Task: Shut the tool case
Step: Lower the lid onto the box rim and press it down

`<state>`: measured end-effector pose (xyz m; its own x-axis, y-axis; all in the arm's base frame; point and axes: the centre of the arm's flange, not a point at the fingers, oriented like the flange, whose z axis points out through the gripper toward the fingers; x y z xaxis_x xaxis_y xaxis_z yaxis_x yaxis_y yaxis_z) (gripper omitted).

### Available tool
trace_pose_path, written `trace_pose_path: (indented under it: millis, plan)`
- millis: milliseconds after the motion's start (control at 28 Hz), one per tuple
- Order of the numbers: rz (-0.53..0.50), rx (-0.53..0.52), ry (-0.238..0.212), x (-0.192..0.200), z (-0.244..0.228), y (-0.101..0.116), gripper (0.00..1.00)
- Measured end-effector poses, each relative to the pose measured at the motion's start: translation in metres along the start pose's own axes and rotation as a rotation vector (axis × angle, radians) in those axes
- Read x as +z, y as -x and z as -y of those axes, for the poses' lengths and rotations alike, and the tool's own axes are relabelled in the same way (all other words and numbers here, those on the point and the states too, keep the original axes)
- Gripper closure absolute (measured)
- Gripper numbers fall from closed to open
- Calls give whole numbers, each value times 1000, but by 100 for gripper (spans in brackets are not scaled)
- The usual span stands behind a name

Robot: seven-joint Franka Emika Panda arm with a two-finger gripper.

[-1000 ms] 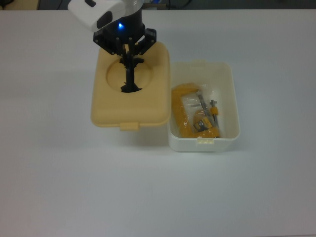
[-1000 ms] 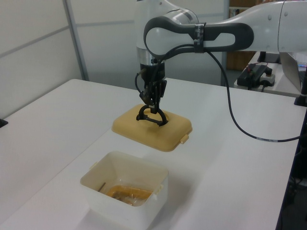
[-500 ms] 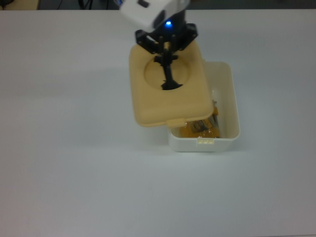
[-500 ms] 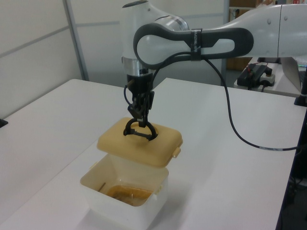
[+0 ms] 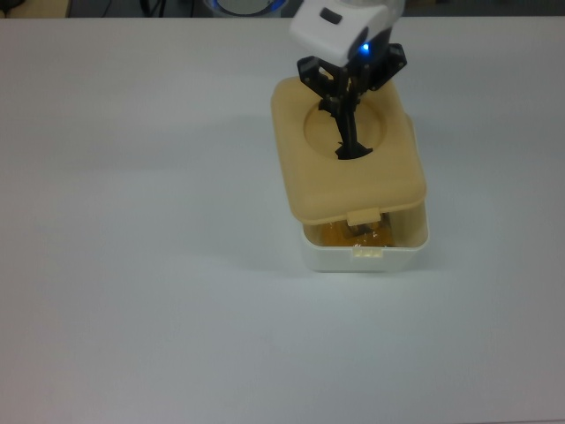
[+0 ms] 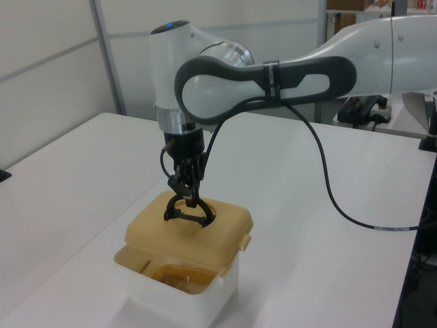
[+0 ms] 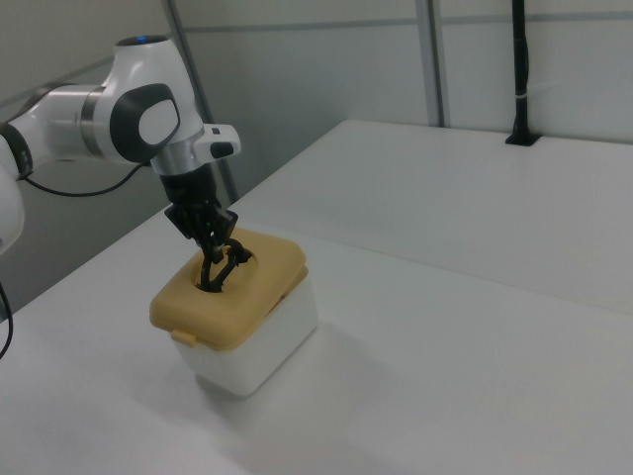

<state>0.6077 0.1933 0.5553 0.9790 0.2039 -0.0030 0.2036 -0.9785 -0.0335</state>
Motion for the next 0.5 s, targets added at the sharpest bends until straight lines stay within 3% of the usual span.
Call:
trace_pose_path:
  millis: [500]
  plan:
    - [-18, 22, 39, 23, 13, -13, 89]
